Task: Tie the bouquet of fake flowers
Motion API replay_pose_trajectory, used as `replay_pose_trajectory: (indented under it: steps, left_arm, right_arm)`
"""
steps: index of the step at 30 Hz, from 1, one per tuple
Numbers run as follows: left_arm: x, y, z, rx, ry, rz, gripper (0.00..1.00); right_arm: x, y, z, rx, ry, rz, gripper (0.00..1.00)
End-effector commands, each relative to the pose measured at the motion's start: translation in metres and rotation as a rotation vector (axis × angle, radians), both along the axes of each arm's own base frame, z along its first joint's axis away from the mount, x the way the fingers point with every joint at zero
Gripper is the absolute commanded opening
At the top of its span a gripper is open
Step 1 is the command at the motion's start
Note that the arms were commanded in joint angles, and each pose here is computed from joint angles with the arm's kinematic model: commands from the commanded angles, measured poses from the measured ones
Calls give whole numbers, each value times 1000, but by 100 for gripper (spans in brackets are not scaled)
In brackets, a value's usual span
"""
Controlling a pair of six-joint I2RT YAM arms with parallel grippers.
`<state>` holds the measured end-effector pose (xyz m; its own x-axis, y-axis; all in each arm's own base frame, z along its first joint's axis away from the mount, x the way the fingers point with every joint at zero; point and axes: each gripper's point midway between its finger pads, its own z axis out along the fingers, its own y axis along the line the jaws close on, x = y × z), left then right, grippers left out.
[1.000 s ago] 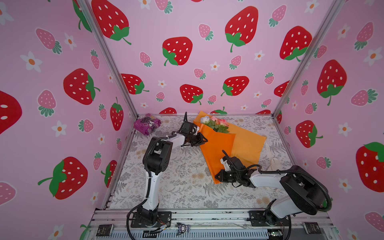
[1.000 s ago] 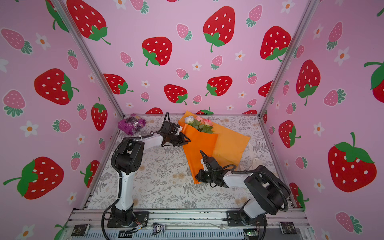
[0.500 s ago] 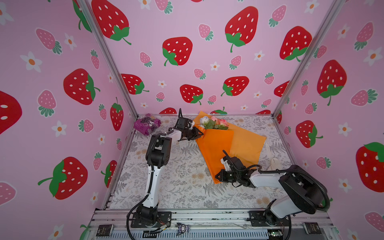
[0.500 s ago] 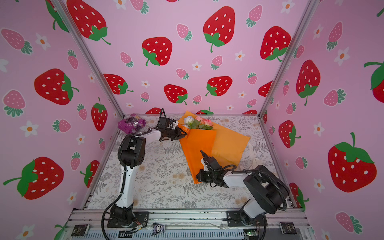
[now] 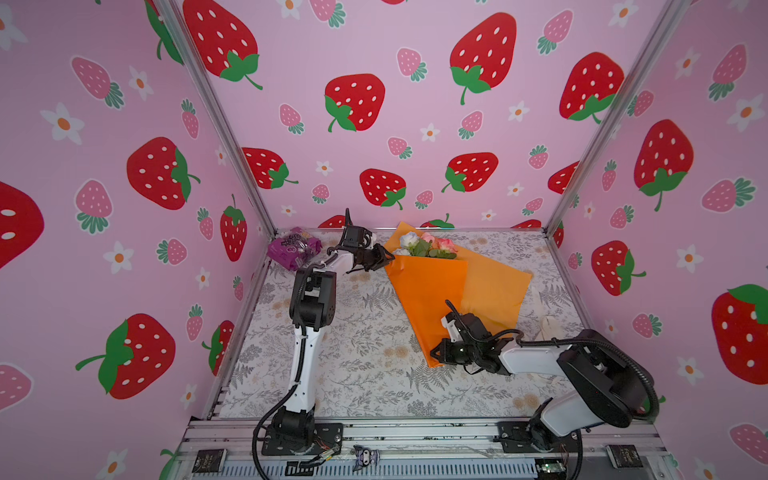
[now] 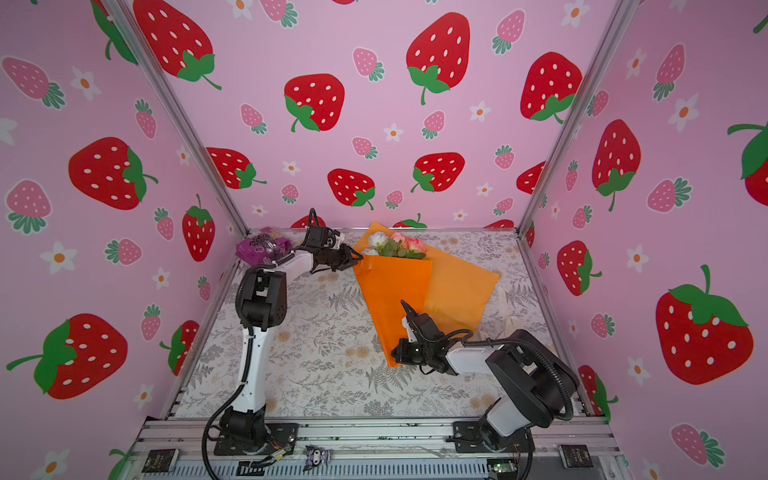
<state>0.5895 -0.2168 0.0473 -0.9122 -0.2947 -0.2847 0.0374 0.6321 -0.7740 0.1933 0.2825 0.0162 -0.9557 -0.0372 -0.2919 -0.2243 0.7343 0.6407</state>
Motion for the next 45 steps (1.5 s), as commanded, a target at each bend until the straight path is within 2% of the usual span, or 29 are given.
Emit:
replay_pose_trajectory:
  steps: [1,6,9,12,17,20,23,29,34,37,41,45]
  left_arm:
    - [8,12,-9,53,34,30,38]
    - [12,29,-31,91,103,90,37]
    - [16,40,-27,101,114,117,37]
    - [20,42,5,77,63,113,39]
    - [10,38,87,51,-61,96,44]
    - [-17,30,119,23,-84,84,44]
    - [-58,11,124,14,-77,52,44]
    - [-163,-57,89,22,35,-112,33]
    - [-229,-104,47,54,138,-203,26]
    - [-255,-127,29,66,176,-255,24]
    - [-268,-133,17,102,203,-262,23]
    - [-280,-140,13,112,212,-293,22]
  right_arm:
    - [-17,-34,-39,-159,102,-46,7]
    - [-16,-33,-38,-154,97,-46,7]
    - [-15,-31,-35,-146,93,-45,7]
    - [-12,-27,-31,-127,85,-45,7]
    - [-7,-21,-24,-94,72,-52,8]
    - [-4,-16,-18,-66,58,-48,8]
    - [0,-13,-12,-43,44,-55,9]
    - [1,-10,-3,-12,27,-47,10]
    - [3,-7,6,13,-3,-37,11]
    - [5,-6,9,23,-15,-35,12]
    - [6,-11,18,25,-32,-52,13]
    - [15,-51,23,-36,-56,-196,18]
